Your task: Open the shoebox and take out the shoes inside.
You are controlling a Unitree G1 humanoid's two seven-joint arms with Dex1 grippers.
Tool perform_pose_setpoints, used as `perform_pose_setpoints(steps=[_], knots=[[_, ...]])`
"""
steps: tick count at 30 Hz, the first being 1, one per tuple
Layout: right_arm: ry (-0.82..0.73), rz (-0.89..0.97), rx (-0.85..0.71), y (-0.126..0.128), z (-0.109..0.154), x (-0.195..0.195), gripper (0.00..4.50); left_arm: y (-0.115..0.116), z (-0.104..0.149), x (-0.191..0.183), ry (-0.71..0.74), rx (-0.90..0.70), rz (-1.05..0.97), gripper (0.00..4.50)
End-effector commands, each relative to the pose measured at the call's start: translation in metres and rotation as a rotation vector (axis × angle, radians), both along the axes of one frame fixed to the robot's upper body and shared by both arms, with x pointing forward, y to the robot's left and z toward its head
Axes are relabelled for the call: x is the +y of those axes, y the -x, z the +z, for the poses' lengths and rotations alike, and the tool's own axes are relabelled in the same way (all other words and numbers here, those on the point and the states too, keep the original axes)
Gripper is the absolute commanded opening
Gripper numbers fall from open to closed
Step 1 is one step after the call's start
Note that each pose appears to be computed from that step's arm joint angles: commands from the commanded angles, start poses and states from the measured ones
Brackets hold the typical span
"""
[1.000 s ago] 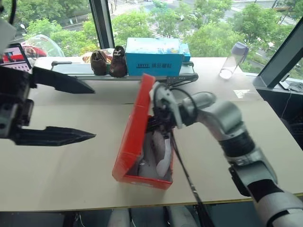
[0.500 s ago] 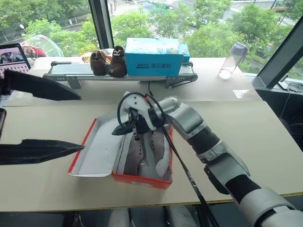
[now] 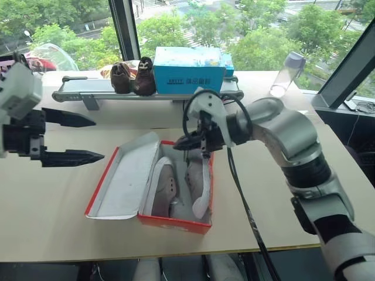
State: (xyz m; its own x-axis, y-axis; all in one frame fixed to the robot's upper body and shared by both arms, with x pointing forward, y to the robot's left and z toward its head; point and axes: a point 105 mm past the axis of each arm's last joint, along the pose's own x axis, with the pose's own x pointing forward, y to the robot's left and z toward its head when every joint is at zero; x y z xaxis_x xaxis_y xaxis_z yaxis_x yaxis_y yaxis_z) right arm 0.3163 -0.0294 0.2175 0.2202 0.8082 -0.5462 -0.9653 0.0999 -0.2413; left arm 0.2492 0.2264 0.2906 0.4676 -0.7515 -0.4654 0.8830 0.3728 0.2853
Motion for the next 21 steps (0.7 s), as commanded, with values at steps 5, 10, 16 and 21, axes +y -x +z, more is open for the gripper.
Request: perform_pose_setpoints(steps=[5, 10, 16, 21], knots=[[0.125, 0.088, -0.122, -0.006, 0.003, -0.011, 3.48, -0.01, -0.004, -0.001, -0.021, -0.027, -0.043, 4.5], [0.116, 0.068, -0.135, -0.019, 0.002, -0.009, 4.42, -0.009, -0.008, -0.005, -0.006, -0.024, -0.051, 4.5], [0.172, 0.195, -0.275, -0.027, 0.014, -0.005, 4.42, -0.005, -0.012, -0.006, 0.007, -0.028, -0.041, 4.5], [0.358, 0.504, -0.53, -0.024, 0.033, -0.009, 4.42, -0.003, -0.014, -0.009, 0.017, -0.03, -0.035, 4.5]])
